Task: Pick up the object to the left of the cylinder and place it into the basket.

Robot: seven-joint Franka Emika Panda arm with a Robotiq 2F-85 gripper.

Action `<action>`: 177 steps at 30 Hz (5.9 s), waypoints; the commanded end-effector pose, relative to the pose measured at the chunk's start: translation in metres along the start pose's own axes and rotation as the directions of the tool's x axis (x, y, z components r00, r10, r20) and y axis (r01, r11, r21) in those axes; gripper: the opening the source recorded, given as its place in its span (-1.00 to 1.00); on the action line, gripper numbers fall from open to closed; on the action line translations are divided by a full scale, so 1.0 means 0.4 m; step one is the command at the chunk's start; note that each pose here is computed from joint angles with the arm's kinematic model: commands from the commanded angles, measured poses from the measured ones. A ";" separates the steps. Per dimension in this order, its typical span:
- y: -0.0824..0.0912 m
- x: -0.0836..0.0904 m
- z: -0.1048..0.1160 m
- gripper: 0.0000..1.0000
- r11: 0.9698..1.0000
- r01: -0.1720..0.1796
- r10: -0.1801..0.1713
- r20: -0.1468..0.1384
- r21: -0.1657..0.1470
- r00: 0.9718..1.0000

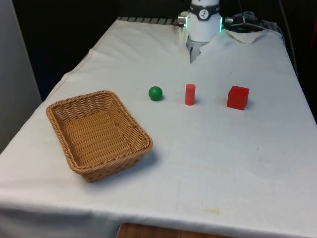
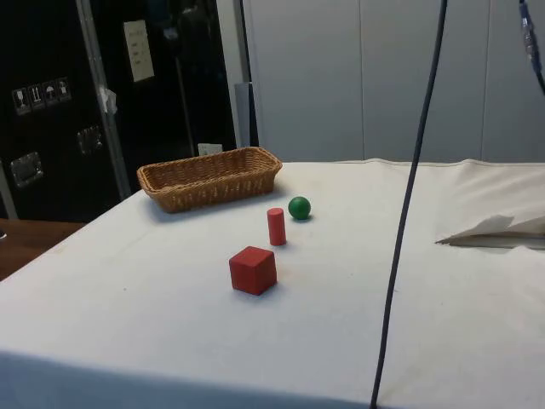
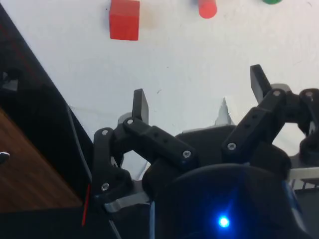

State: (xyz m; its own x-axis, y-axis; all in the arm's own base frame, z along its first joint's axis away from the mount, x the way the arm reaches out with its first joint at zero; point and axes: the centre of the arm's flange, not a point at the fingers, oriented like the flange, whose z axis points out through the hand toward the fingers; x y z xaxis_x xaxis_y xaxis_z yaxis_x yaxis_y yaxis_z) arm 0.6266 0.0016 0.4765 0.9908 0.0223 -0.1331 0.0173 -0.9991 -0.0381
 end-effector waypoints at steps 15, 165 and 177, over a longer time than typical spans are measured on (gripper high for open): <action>-0.094 0.014 0.085 1.00 1.000 -0.008 0.008 -0.024 -0.017 1.000; -0.287 -0.192 0.739 -0.94 0.976 -0.197 0.170 -0.231 -0.097 0.958; -0.269 -0.135 0.674 -0.94 0.975 -0.209 0.181 -0.277 -0.074 0.944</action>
State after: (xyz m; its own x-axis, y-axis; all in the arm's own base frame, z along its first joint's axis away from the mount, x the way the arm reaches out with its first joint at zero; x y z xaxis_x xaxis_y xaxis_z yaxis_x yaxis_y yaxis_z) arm 0.5306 0.1210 0.2157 0.9761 -0.1693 0.1361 -0.1790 -0.9818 0.0629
